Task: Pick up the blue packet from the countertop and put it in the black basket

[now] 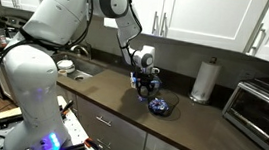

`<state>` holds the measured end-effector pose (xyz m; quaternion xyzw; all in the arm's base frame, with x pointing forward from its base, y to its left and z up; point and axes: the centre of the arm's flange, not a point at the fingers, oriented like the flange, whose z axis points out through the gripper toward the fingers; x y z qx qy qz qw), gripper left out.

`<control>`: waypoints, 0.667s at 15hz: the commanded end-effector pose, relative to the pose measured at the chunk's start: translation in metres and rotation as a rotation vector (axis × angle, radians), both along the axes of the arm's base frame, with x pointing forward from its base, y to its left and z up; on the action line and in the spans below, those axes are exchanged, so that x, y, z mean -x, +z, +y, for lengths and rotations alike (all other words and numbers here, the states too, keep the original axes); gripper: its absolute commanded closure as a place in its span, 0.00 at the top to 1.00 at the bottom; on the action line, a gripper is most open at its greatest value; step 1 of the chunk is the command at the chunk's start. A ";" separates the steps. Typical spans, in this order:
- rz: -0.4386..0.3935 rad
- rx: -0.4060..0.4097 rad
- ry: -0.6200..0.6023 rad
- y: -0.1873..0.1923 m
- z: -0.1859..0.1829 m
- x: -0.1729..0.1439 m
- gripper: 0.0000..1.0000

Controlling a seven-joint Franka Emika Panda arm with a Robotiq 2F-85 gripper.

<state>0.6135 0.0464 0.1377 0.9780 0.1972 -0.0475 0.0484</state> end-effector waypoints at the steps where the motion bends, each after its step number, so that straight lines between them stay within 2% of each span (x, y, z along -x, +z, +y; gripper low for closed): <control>1: 0.055 -0.029 -0.003 -0.003 -0.004 -0.010 0.40; 2: 0.070 -0.029 -0.006 -0.003 -0.004 -0.009 0.56; 4: 0.093 -0.025 -0.014 -0.004 -0.004 -0.008 0.56; 6: 0.112 -0.022 -0.018 -0.005 -0.004 -0.006 0.35; 10: 0.140 -0.019 -0.017 -0.007 -0.005 -0.001 0.10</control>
